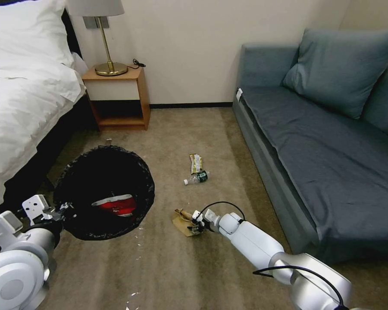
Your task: Pick up the trash bin, then pick up the garbage on the floor and place it into the trash bin.
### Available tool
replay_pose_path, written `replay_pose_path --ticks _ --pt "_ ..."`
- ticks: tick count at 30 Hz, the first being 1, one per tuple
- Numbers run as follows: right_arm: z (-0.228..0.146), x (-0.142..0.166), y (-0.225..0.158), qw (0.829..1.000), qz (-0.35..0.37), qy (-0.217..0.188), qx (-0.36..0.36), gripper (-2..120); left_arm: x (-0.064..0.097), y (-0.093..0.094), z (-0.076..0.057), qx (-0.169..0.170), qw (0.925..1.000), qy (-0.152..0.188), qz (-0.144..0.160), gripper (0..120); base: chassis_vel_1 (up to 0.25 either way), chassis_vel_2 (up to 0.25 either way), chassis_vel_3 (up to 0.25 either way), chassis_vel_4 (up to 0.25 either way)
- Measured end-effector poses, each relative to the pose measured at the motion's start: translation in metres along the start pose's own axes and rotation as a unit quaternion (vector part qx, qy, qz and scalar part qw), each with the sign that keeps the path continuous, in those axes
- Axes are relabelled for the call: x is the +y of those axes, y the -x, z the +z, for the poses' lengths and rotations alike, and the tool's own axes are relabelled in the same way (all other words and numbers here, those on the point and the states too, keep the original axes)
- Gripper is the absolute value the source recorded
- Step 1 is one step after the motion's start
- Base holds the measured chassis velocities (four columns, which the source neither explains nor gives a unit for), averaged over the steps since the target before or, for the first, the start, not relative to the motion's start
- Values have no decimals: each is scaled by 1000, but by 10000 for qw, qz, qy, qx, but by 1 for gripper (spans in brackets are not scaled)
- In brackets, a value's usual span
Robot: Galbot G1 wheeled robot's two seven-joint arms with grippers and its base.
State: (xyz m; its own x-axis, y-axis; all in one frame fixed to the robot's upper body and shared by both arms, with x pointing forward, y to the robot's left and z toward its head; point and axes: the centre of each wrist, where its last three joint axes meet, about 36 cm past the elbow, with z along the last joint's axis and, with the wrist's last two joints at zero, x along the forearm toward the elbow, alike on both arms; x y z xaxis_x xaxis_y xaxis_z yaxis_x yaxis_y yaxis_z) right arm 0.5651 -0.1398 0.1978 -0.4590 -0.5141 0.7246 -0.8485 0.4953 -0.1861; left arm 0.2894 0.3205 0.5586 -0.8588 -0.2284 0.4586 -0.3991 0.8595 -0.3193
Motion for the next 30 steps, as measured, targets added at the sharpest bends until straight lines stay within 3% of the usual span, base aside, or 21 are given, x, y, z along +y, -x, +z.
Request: replay_pose_path --ticks 5,7,10,14,19,25,29,30 --pt "1 -1 -3 10000 3 83 -20 36 0 -1 -1 -23 10000 9 7 1 0 0 0 0" --pt "2 -1 -5 9998 57 153 -71 22 -1 -2 0 -29 10000 5 15 1 0 0 0 0" --pt "4 0 -6 9998 92 181 -87 17 -1 -2 0 -28 10000 5 14 1 0 0 0 0" --pt "6 1 -9 9993 194 282 -152 1 -2 -4 0 -41 10000 11 14 1 0 0 0 0" --pt "3 -4 -14 9978 276 516 -321 0 -2 -4 0 -51 10000 8 9 1 0 0 0 0" --pt "-13 -28 -37 9870 529 1141 -1000 0 -1 -3 1 -50 10000 6 1 1 0 0 0 0" --pt "-19 -59 -62 9728 984 1387 -1571 0 0 -1 0 -50 10000 37 -25 1 0 0 0 0" --pt "-21 -84 -80 9621 1334 1353 -1957 0 1 0 -1 -53 10000 49 -34 1 0 0 0 0"
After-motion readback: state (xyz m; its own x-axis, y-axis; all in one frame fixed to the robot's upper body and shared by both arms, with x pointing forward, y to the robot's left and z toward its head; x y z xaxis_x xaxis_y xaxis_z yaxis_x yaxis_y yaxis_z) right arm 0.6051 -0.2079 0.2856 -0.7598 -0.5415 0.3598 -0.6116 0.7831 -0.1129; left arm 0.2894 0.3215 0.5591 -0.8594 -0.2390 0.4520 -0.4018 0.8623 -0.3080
